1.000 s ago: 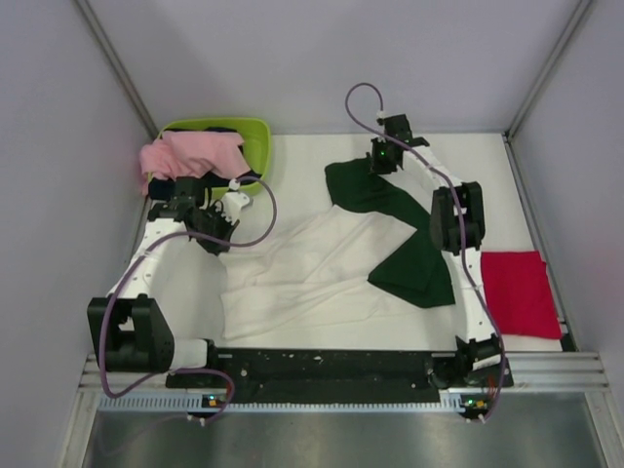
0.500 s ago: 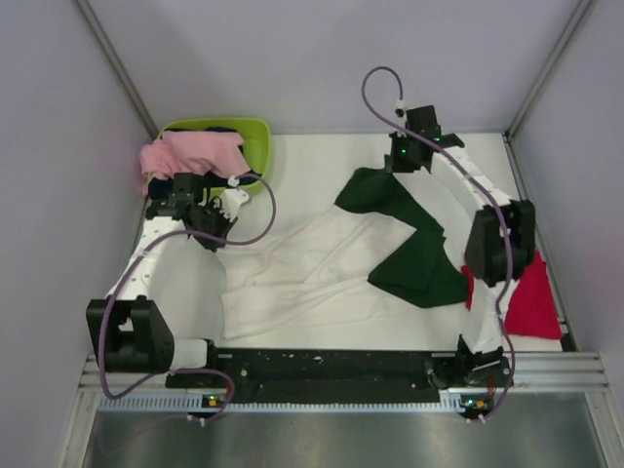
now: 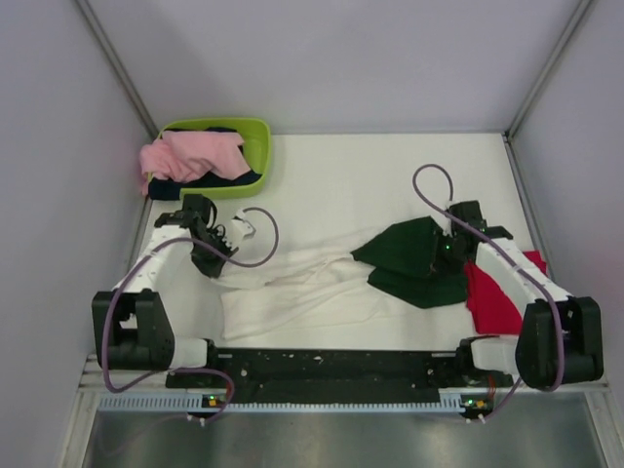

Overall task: Fold and stack the t-shirts
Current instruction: Fold the other side of the tshirt into a rectangle

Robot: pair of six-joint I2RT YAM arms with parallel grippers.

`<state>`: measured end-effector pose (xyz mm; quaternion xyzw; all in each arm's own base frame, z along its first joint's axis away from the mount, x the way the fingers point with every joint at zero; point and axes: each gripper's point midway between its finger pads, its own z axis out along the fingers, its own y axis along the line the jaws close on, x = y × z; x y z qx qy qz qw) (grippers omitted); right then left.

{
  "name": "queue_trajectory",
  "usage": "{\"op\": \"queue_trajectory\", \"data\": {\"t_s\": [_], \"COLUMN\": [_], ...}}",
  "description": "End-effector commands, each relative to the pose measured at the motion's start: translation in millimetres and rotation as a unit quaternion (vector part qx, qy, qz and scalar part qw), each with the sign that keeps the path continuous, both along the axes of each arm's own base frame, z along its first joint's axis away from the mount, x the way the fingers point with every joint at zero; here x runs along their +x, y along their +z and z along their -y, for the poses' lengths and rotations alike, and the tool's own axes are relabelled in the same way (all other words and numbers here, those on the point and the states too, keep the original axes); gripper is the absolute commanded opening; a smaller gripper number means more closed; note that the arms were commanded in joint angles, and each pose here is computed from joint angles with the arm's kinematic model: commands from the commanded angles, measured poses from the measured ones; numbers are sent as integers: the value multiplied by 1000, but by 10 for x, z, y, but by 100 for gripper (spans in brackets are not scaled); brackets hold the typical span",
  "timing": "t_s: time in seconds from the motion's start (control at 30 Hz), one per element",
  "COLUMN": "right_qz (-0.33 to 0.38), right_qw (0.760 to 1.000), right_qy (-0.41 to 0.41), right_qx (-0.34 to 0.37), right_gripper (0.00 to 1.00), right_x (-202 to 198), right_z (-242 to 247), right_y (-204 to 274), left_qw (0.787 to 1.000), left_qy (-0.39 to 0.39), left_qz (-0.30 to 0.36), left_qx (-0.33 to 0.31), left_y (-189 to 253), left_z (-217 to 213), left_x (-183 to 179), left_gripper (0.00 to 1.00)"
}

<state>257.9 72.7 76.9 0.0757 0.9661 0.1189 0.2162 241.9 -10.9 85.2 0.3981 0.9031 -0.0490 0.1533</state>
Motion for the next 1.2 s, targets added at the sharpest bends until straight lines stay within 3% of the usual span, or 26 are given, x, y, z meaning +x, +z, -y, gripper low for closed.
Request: {"op": "queue_trajectory", "data": {"t_s": [0.0,0.27,0.4,0.53,0.63,0.8,0.83,0.87,0.9,0.97,1.0,1.1,1.17], "right_qz": [-32,32,20,-13,-35,-45,-49,-52,-52,-22,8,118,170], "right_qw": [997,989,990,989,987,982,981,981,977,972,971,968,970], "right_qy": [-68,-143,-136,-143,-159,-185,-185,-189,-208,-234,-240,-223,-174], "right_qx": [4,1,13,31,17,14,15,15,10,14,13,13,5], "right_gripper": [0,0,0,0,0,1,19,39,51,57,57,57,56], "right_x": [-147,92,58,-89,-201,-235,-244,-252,-245,-181,-108,180,392], "right_z": [177,698,676,602,648,673,673,676,725,788,819,831,716], "right_y": [-134,233,272,86,-61,-197,-222,-240,-232,-80,52,598,836], "left_qw": [998,999,1000,1000,998,992,990,988,987,988,989,990,989], "left_qy": [-14,8,17,2,-6,-23,-23,-23,-24,-36,-51,-86,-86], "left_qz": [-30,8,20,-14,-69,-125,-140,-150,-159,-147,-133,-73,-31], "left_qx": [47,33,10,-20,5,16,16,16,12,-10,-31,-90,-117], "left_y": [-177,288,537,482,171,-69,-85,-71,-44,119,268,735,870], "left_z": [-179,-207,-151,-33,-122,-166,-171,-170,-156,-75,-1,218,328], "left_x": [-50,301,356,92,-230,-442,-481,-499,-521,-484,-450,-275,-89], "left_gripper": [0,0,0,0,0,2,14,39,58,93,98,98,85]}}
